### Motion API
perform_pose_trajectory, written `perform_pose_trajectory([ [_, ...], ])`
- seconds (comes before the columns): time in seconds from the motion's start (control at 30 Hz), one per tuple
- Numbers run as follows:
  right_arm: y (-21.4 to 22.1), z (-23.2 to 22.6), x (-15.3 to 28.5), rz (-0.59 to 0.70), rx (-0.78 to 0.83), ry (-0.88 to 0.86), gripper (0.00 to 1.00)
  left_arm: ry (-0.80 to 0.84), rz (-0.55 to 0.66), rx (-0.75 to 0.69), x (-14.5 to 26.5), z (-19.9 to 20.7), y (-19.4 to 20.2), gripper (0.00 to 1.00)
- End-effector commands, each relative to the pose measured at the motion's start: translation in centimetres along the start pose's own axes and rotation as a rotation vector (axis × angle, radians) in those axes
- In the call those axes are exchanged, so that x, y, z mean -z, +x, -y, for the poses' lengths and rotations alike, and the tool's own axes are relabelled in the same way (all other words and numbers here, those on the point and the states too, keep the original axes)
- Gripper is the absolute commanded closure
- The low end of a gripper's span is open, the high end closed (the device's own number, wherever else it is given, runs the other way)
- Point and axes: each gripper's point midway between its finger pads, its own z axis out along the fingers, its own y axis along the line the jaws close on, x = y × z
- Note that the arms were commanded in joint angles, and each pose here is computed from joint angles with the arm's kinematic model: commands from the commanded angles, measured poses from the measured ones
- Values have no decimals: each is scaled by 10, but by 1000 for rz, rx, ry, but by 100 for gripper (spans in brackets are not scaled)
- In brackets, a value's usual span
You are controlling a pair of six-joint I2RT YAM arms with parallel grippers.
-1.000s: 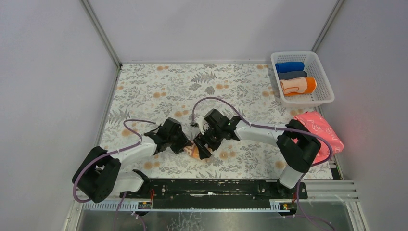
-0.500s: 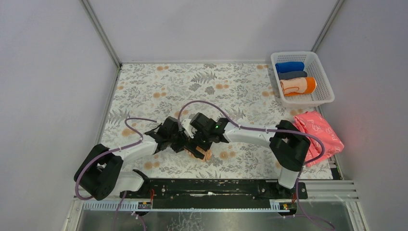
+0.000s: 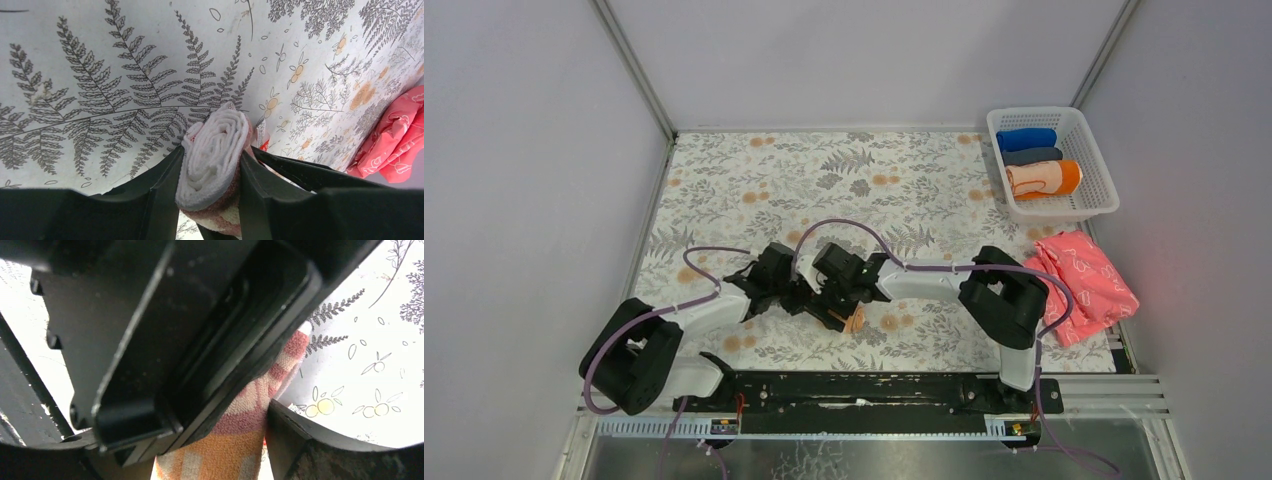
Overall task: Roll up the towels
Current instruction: Pick up the towel at the center of the board, then place the towel in the bin.
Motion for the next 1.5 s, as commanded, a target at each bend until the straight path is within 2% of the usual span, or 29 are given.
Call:
perform_pose_trajectory([
  [0.0,50,11,-18,-146,-53,81,25,-74,19,-59,-11,-25,7,62],
  [0.1,62,13,-15,-158,-56,99,27,-81,21,-55,-12,-27,7,62],
  [0.3,81,19,-15,-213,-36,145,39,-87,20,-45,-13,-30,8,61],
  [0.37,87,20,-16,-239,-23,156,46,-84,21,-45,-13,-29,8,60],
  [0.5,93,17,-12,-263,-16,154,65,-61,34,-42,-10,-20,4,55],
  [0.57,91,14,-6,-253,-25,149,74,-53,54,-46,-7,-12,-2,49],
  [0.63,86,16,2,-236,-36,164,79,-35,79,-51,-1,1,-12,41],
  [0.77,72,27,24,-194,-93,227,82,-29,161,-38,18,18,-47,27],
  [0.97,52,56,67,-86,-232,271,89,-58,282,-20,58,25,-108,15],
  [1.13,44,96,116,-7,-387,348,92,-82,366,5,98,17,-154,13],
  [1.27,49,149,167,26,-585,524,97,-116,493,-67,144,22,-186,12],
  [1.47,74,226,234,96,-937,696,96,-183,650,-177,188,28,-212,10],
])
